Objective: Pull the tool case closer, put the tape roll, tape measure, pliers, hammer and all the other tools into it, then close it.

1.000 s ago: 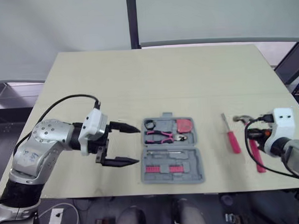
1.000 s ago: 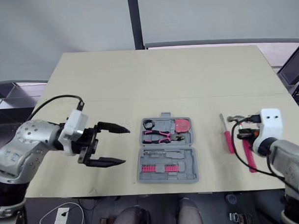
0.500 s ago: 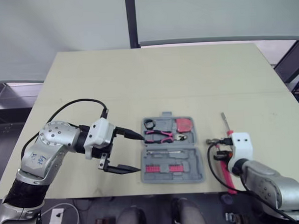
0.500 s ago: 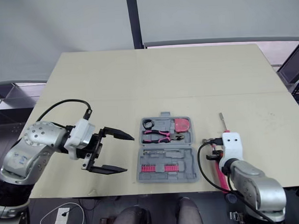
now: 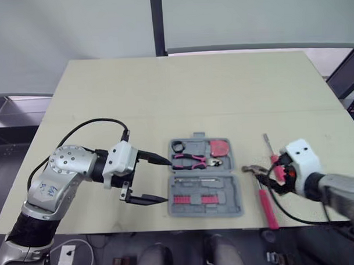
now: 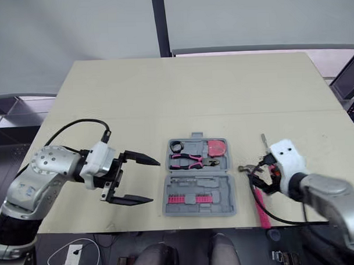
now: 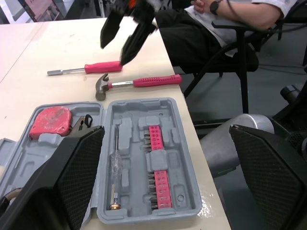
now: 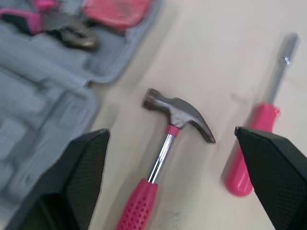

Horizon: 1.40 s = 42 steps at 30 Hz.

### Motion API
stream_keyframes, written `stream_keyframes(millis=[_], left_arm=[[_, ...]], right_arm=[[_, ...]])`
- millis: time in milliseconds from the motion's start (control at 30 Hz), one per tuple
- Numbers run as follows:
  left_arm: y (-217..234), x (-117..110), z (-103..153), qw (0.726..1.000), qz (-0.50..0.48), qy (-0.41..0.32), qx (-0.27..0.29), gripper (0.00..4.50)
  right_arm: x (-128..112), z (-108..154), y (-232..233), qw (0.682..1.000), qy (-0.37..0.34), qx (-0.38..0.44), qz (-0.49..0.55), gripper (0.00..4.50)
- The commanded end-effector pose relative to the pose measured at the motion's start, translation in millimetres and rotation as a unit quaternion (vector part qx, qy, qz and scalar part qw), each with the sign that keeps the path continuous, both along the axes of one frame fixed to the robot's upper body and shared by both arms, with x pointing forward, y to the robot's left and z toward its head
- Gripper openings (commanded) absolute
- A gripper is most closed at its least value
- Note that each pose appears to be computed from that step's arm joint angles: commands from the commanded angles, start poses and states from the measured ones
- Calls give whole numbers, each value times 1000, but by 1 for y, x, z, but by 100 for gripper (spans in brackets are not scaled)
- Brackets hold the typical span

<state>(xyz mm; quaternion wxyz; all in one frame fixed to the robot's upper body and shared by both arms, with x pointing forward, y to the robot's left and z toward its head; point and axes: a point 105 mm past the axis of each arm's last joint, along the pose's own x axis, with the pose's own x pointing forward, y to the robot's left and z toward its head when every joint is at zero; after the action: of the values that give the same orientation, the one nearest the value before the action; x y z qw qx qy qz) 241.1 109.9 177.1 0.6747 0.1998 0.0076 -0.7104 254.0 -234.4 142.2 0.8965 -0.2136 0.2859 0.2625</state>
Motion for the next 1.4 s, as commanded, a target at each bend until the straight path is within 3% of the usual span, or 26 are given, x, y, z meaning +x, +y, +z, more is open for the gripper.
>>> stream_keyframes(millis=[33, 200, 300, 367, 500, 900, 1033, 1367, 1400], left_arm=[[-1, -1, 7, 1000, 2, -21, -10, 450], [-2, 2, 7, 1000, 2, -24, -10, 450], [-3, 2, 8, 1000, 2, -27, -11, 450], [-4, 2, 8, 1000, 3, -28, -11, 450], [-4, 1, 8, 999, 4, -29, -12, 450], [-5, 2, 10, 999, 17, -40, -17, 450], [-5, 3, 11, 999, 21, -43, -18, 450], [-6, 7, 14, 998, 27, -47, -20, 450], [-6, 7, 15, 998, 28, -48, -20, 450]], right_arm=[[1, 2, 6, 981, -8, -92, 172, 440], [4, -11, 3, 880, -20, -254, 400, 440], [12, -23, 6, 784, -48, -342, 515, 440], [20, -32, 0, 725, -56, -395, 561, 440], [35, -41, -5, 660, -69, -437, 607, 440], [54, -54, 8, 562, -101, -457, 682, 440], [58, -52, 14, 536, -114, -463, 697, 320], [65, -54, 15, 484, -127, -473, 725, 320], [65, -55, 14, 477, -126, -475, 728, 292]])
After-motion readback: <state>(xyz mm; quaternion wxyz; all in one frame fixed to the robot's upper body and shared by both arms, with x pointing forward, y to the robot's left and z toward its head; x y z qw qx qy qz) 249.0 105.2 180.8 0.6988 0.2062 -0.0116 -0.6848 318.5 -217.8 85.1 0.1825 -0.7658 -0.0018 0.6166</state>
